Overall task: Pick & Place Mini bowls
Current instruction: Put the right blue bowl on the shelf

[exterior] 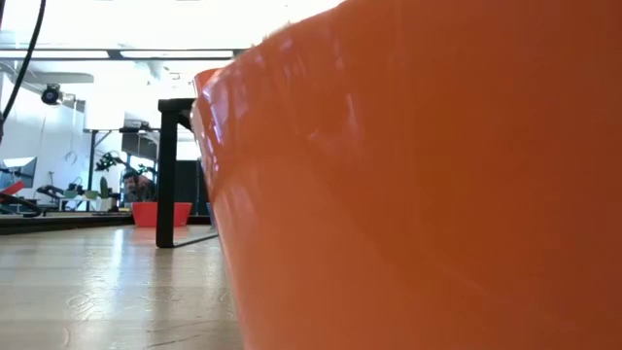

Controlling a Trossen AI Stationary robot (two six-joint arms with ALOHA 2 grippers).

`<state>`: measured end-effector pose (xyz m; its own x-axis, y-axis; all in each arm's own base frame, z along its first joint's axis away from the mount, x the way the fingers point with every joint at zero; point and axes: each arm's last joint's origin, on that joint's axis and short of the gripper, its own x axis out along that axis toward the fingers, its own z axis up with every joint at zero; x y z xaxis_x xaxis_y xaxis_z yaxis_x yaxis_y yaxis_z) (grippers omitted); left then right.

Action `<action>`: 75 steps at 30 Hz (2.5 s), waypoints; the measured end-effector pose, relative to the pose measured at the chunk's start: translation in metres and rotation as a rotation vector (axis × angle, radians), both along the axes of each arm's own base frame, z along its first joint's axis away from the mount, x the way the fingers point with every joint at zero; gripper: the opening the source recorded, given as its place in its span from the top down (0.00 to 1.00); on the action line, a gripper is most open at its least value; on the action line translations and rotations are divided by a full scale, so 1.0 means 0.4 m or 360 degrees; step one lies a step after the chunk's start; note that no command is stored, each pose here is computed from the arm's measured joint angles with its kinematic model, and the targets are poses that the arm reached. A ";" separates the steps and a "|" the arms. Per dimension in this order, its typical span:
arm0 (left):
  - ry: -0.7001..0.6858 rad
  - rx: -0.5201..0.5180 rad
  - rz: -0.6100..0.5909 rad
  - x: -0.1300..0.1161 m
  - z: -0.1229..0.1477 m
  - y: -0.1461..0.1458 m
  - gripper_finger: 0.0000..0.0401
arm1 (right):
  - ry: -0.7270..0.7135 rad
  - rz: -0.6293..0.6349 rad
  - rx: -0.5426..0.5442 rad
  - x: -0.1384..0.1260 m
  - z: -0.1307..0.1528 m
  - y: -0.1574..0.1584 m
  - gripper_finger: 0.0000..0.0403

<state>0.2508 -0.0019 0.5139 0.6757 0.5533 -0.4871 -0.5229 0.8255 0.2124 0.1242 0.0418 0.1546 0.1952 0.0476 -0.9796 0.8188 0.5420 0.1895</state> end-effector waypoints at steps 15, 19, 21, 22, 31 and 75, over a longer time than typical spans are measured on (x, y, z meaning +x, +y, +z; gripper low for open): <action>0.0000 -0.0001 0.0000 0.000 0.000 0.000 1.00 | -0.0021 0.0098 -0.0025 0.012 0.044 0.004 0.98; 0.0001 -0.0001 -0.0001 0.000 0.000 0.000 1.00 | -0.0003 0.0155 -0.0052 0.020 0.120 0.006 0.98; 0.0001 -0.0001 0.0000 0.000 0.000 0.000 1.00 | -0.0017 0.0190 -0.0107 0.024 0.166 0.005 0.98; 0.0002 -0.0001 0.0000 0.000 0.000 0.000 1.00 | -0.0022 0.0205 -0.0143 0.024 0.190 0.004 0.98; 0.0002 -0.0001 0.0000 0.000 0.000 0.000 1.00 | -0.0209 0.0440 -0.0374 0.067 0.375 -0.005 0.98; -0.0023 -0.0033 0.0022 0.001 -0.001 0.000 1.00 | -0.0211 0.2102 -0.0574 0.635 0.418 -0.045 0.98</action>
